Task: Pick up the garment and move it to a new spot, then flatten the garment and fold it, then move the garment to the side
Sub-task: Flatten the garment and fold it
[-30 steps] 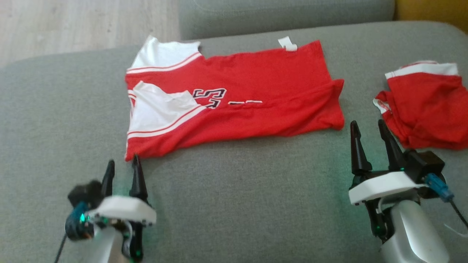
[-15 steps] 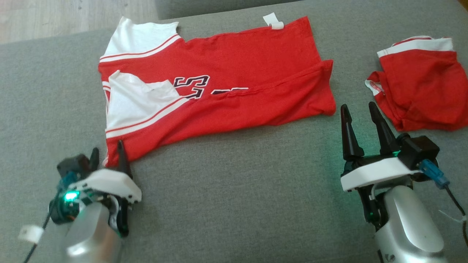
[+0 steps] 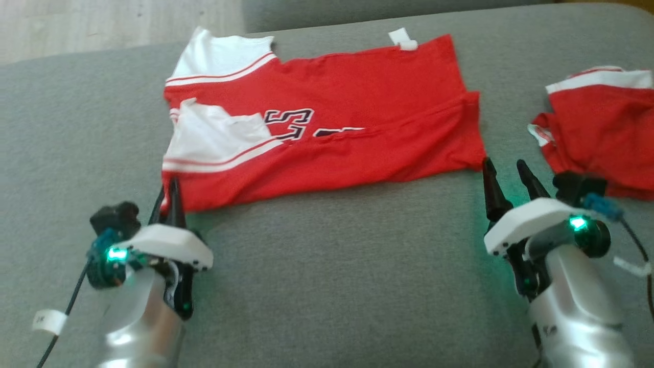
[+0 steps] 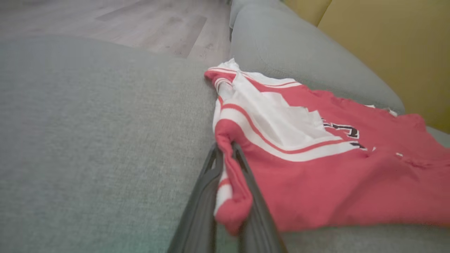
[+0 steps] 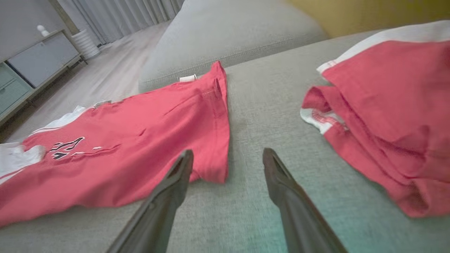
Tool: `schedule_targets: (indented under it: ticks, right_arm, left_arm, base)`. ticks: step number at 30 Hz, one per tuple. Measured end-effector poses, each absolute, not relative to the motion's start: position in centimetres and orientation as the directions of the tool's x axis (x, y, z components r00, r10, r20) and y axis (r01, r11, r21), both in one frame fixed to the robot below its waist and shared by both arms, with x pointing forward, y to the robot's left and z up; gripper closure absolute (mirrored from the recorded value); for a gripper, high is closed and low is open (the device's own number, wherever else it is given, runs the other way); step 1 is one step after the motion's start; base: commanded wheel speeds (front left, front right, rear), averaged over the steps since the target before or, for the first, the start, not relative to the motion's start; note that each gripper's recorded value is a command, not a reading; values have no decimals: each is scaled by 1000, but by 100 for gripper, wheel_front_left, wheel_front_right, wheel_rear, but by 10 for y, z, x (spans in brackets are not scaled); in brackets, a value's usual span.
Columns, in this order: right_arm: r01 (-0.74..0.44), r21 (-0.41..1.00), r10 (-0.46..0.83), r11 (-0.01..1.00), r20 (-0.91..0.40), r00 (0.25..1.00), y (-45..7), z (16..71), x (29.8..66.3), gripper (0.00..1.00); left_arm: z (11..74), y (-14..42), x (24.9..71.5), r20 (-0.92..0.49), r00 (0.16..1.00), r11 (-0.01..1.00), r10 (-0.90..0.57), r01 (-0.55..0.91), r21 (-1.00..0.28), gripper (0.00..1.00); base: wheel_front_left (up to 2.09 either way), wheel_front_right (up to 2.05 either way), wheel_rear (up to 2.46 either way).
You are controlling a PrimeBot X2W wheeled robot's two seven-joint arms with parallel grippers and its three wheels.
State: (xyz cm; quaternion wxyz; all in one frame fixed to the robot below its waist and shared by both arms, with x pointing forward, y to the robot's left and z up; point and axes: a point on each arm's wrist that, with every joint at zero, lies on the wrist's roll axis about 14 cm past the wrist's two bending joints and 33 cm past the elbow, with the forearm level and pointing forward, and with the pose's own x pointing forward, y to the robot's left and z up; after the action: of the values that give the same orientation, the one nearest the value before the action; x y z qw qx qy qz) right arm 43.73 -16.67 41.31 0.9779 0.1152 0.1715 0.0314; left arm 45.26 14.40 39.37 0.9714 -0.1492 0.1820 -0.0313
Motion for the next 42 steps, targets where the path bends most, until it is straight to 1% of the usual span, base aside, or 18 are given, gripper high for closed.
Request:
schedule_targets:
  ticks: [5,9,13,16,17,18,19,21,25,34,38,42]
  right_arm:
    - [9,301,126,954,-426,896,-157,398,453,0]
    - [20,332,152,943,-485,861,-146,387,462,0]
    - [21,312,164,950,-553,817,-140,371,463,0]
    - [7,298,173,955,-571,803,-138,372,469,0]
    - [0,296,178,955,-576,798,-136,372,470,2]
    - [-5,295,182,956,-577,796,-134,373,472,65]
    - [-16,286,187,958,-580,793,-133,373,471,100]
    - [-28,273,188,962,-581,792,-132,372,466,100]
    - [-71,213,180,975,-552,814,-134,379,461,100]
    - [-98,122,147,988,-498,855,-152,402,455,100]
    - [-111,89,141,990,-505,851,-159,410,446,100]
    - [-117,84,144,990,-550,822,-162,404,425,100]
  left_arm:
    - [423,145,462,-238,964,947,-123,42,-317,100]
    - [433,144,464,-202,971,949,-129,62,-311,100]
    - [441,147,465,-168,977,948,-129,72,-309,100]
    - [444,149,465,-156,980,950,-126,74,-303,100]
    - [446,149,465,-151,981,950,-125,74,-303,100]
    - [446,149,465,-149,981,950,-124,75,-303,100]
    - [447,149,465,-148,981,950,-125,75,-303,100]
    - [448,149,462,-147,981,950,-124,75,-303,100]
    - [440,149,450,-171,977,952,-124,68,-300,100]
    - [444,153,436,-170,978,953,-117,62,-295,100]
    - [445,154,425,-169,979,954,-116,62,-294,100]
    - [441,152,407,-180,976,954,-120,63,-294,100]
  base:
    - [0,0,0]
    - [0,0,0]
    - [0,0,0]
    - [0,0,0]
    - [0,0,0]
    - [0,0,0]
    - [0,0,0]
    - [0,0,0]
    - [0,0,0]
    - [0,0,0]
    - [0,0,0]
    - [0,0,0]
